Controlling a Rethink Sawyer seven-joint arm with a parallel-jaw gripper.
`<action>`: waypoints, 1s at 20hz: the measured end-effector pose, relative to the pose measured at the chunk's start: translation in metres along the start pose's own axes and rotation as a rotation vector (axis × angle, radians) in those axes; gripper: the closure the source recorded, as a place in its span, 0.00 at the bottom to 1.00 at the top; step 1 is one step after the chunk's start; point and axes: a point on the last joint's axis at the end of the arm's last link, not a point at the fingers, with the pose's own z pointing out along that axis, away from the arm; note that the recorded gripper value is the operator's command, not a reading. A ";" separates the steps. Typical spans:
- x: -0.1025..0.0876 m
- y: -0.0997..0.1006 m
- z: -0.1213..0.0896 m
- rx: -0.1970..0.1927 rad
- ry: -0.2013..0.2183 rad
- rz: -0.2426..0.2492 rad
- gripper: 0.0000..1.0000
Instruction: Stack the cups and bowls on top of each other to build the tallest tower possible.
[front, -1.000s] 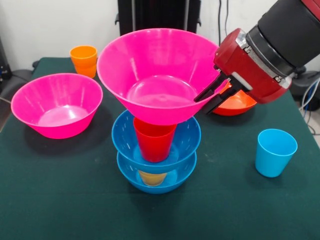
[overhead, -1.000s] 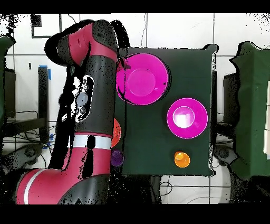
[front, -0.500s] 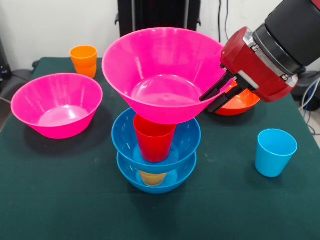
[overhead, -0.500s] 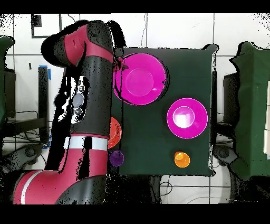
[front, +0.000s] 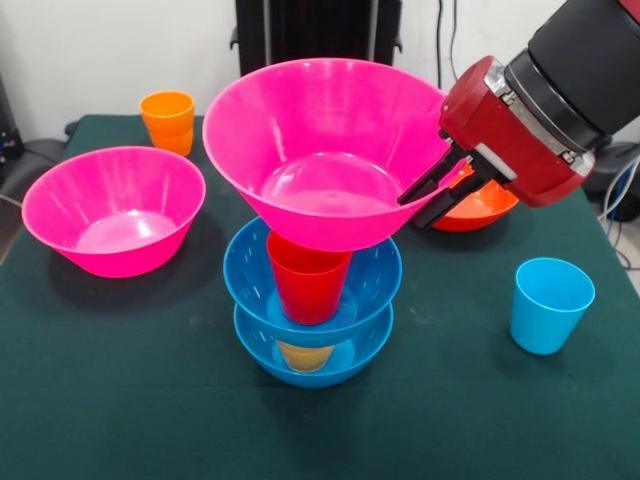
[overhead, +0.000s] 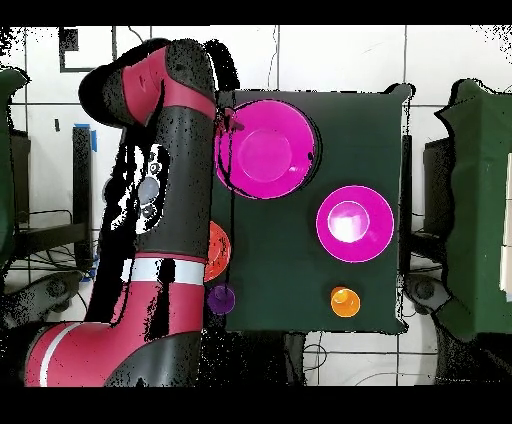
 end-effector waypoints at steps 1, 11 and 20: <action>0.000 0.000 0.000 -0.001 -0.003 0.002 1.00; -0.004 0.003 0.007 -0.024 -0.052 0.003 1.00; 0.001 0.000 0.018 -0.016 -0.044 0.000 1.00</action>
